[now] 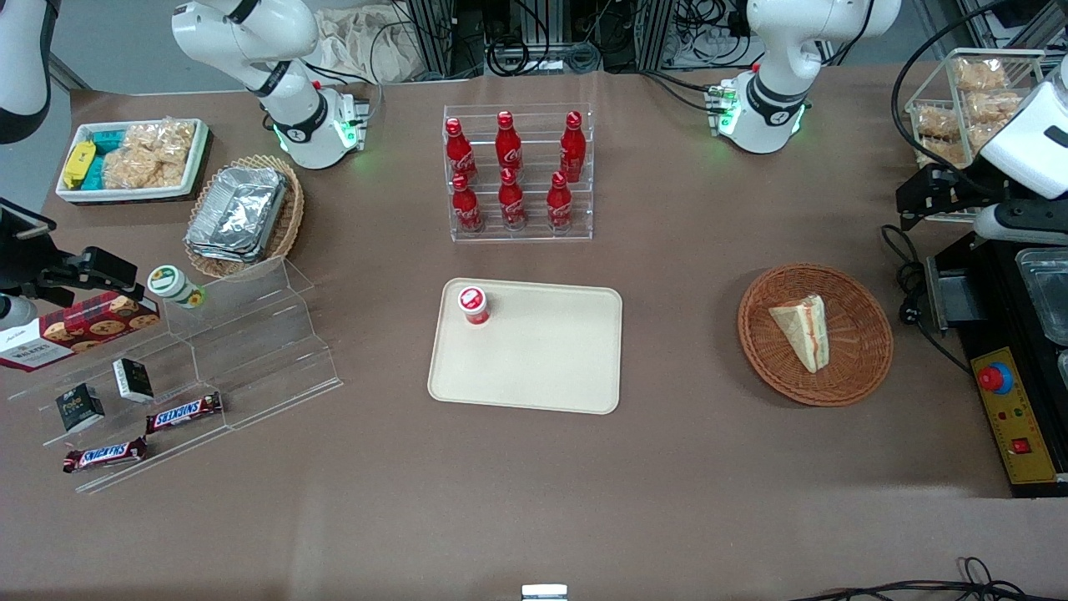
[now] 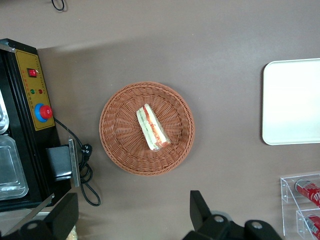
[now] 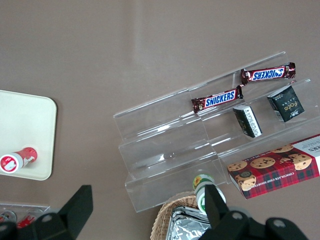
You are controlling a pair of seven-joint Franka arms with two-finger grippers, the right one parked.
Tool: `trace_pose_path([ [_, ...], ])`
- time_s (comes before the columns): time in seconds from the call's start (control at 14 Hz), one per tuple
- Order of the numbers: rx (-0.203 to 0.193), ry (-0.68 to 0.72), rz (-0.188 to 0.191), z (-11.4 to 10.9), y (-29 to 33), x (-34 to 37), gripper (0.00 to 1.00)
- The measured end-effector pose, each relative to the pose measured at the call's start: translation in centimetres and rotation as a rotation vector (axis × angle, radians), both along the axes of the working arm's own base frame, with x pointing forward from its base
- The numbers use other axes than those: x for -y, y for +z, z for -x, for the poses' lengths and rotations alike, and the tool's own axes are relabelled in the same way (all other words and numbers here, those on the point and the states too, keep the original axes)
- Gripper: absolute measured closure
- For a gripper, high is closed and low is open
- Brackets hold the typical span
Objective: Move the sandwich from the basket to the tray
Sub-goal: 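Move the left gripper down over the sandwich in the wicker basket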
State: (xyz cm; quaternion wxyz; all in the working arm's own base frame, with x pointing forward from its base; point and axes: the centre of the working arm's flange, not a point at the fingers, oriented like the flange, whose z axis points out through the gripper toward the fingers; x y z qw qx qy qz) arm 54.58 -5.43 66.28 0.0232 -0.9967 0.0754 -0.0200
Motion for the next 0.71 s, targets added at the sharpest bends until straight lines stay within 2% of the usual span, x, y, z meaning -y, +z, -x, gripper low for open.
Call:
trace_pose_path([
  [0.5,-0.014,-0.013,-0.003,-0.3,-0.6,-1.0,0.00],
  [0.57,-0.027,-0.010,-0.004,-0.5,-1.2,-1.2,0.00],
  [0.71,-0.089,-0.005,-0.008,-1.2,-4.1,-1.2,0.00],
])
